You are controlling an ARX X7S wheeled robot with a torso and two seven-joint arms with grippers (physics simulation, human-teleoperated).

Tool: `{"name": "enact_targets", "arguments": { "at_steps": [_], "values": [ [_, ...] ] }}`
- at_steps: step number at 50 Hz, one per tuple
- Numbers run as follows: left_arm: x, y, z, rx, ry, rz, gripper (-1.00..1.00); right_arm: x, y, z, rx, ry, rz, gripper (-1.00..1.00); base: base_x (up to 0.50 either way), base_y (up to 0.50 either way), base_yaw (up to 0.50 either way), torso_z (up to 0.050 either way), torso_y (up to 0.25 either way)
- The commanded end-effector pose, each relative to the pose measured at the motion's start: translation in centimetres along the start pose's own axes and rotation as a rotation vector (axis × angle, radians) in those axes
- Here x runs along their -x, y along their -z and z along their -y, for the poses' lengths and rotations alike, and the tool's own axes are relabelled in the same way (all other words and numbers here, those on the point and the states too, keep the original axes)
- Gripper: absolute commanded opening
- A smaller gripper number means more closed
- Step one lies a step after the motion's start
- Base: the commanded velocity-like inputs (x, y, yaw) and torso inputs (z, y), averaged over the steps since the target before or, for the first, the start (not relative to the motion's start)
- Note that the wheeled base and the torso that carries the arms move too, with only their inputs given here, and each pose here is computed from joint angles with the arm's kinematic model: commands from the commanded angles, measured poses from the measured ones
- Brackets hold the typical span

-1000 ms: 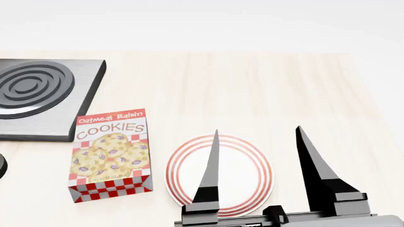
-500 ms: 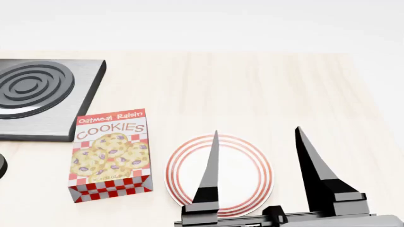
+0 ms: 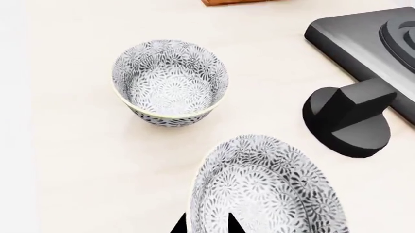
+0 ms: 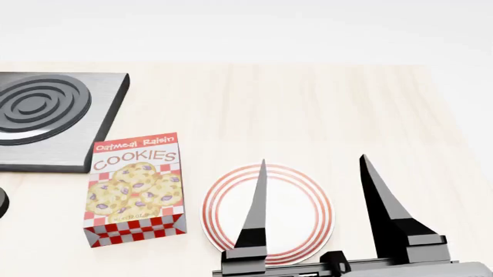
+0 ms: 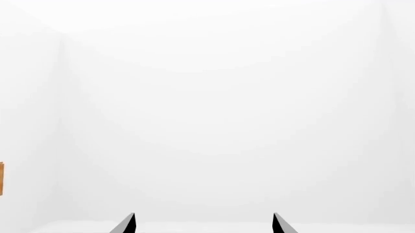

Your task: Pick the akita bowl from table center and place it on the plate.

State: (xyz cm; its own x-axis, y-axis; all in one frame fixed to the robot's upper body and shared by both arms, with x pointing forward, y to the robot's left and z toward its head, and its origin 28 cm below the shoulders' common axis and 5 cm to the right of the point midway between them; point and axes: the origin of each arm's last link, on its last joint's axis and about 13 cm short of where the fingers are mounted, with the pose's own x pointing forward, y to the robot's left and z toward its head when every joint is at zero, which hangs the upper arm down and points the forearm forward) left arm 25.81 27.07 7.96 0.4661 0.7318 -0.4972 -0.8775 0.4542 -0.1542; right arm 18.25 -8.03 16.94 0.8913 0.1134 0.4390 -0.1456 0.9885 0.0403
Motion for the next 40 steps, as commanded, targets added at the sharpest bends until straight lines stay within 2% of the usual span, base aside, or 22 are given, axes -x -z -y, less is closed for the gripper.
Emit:
{"name": "enact_targets", "arguments": {
  "at_steps": [1,18,34,40],
  "values": [
    [0.1,0.3,0.3,0.049,0.038,-0.056,-1.00,-0.3,0.1,0.2,0.003,0.012,0.014,1.00,0.00,0.00,0.00,0.000,0.000],
    [0.3,0.0,0.3,0.067,0.060,-0.041,-1.00,-0.3,0.0,0.2,0.001,0.012,0.014,1.00,0.00,0.00,0.00,0.000,0.000],
    [3.4,-2.1,1.0,0.080,0.172,0.006,-1.00,-0.2,0.0,0.3,0.002,0.014,0.015,1.00,0.00,0.00,0.00,0.000,0.000],
    [3.9,-2.4,1.1,0.082,0.194,0.021,-1.00,-0.2,0.0,0.3,0.002,0.015,0.016,1.00,0.00,0.00,0.00,0.000,0.000]
  ]
}}
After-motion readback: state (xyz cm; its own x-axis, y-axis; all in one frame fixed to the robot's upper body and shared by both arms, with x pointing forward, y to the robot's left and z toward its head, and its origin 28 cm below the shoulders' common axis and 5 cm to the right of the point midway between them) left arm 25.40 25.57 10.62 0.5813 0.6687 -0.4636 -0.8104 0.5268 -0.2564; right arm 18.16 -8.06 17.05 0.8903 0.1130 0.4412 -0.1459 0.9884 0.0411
